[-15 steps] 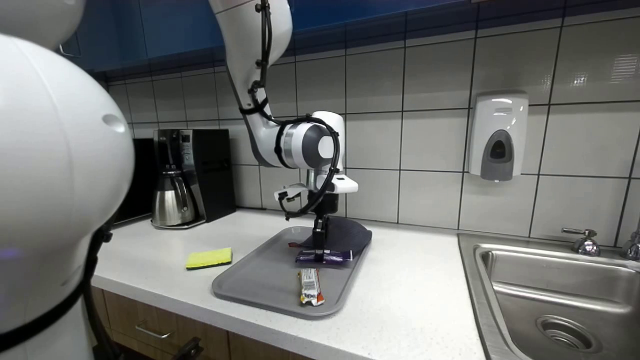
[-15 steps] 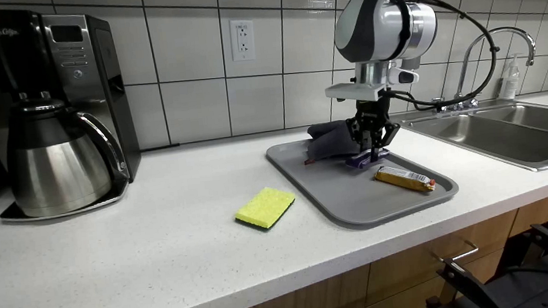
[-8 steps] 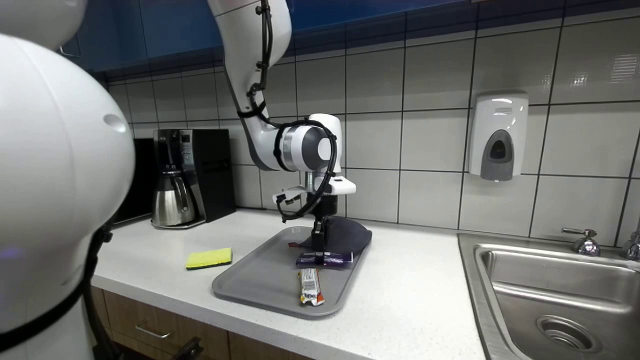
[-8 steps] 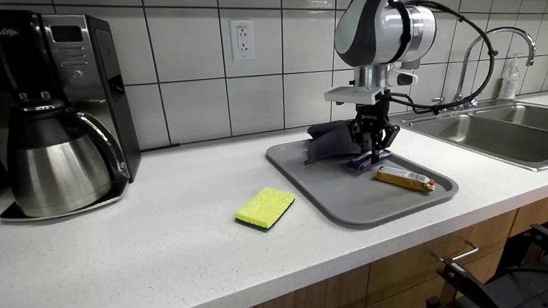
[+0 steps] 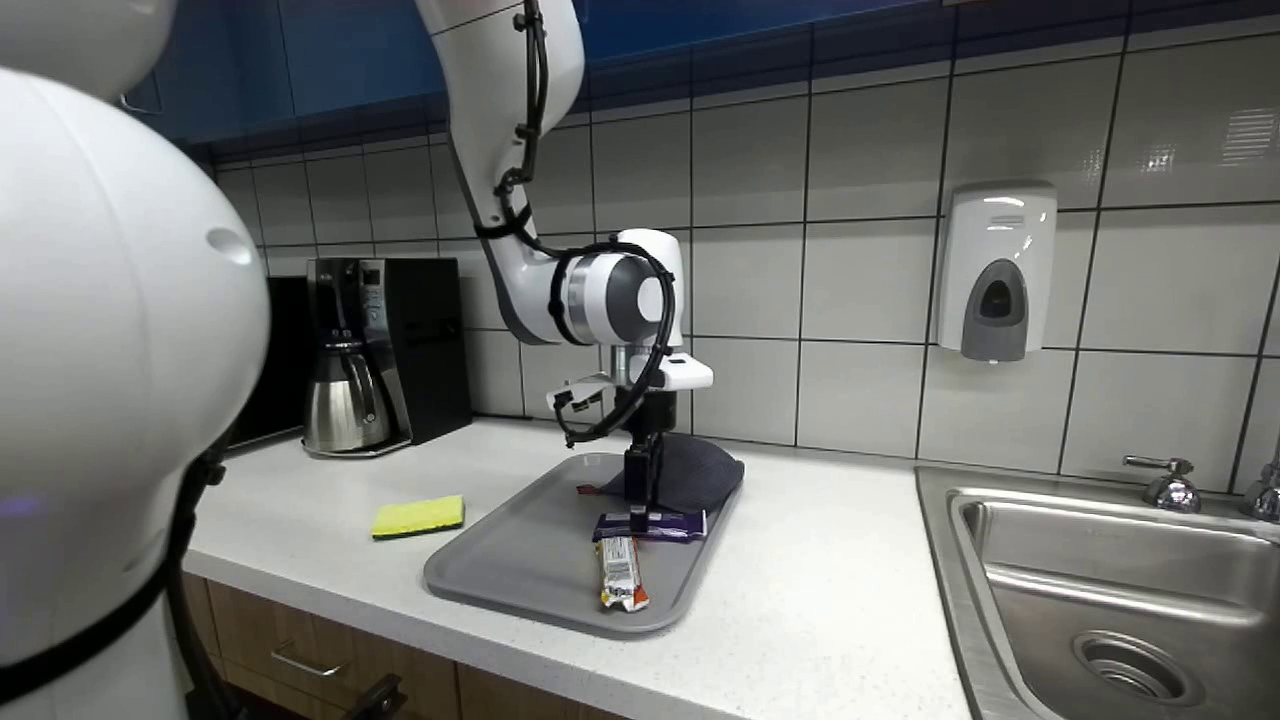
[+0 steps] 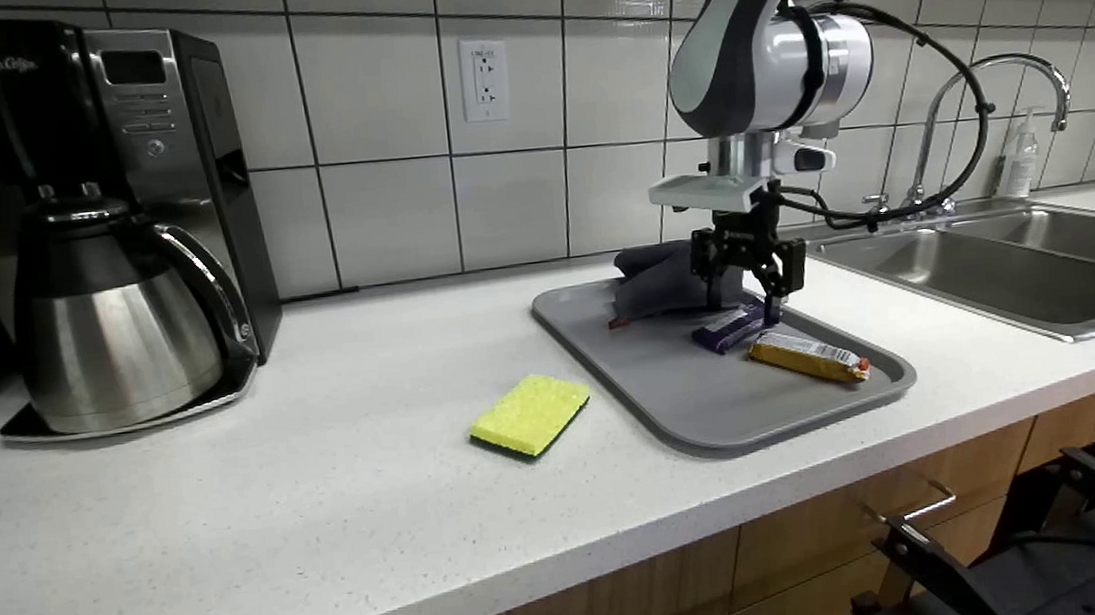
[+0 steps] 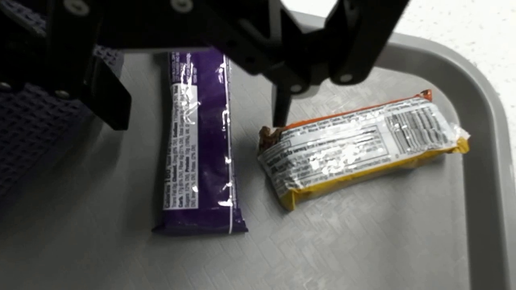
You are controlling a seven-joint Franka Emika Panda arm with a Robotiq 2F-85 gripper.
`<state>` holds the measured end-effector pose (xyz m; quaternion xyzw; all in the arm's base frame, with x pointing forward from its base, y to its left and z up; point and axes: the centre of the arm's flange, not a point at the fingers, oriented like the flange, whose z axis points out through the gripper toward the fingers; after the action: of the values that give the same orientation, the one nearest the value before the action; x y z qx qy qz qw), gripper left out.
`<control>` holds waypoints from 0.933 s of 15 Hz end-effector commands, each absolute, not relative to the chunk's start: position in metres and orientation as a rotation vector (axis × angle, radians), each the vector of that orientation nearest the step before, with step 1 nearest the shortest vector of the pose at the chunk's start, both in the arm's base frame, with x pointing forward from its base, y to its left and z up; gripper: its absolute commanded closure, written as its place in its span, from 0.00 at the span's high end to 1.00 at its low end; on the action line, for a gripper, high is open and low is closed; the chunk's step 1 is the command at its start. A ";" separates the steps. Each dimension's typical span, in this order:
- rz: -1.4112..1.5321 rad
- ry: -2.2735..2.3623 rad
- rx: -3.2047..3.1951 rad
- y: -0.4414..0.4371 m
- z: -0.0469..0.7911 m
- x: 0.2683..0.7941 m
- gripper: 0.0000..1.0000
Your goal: Put the orange packet and the purple packet on the tray
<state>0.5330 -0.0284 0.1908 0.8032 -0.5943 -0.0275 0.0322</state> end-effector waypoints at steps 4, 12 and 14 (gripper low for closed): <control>-0.056 -1.773 2.528 -0.046 0.220 0.517 1.00; 0.020 -1.469 2.755 -0.090 0.270 0.472 1.00; 0.040 -1.396 2.809 -0.099 0.281 0.459 1.00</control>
<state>0.4925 -0.0847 0.2536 0.8734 -0.4868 0.0011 0.0153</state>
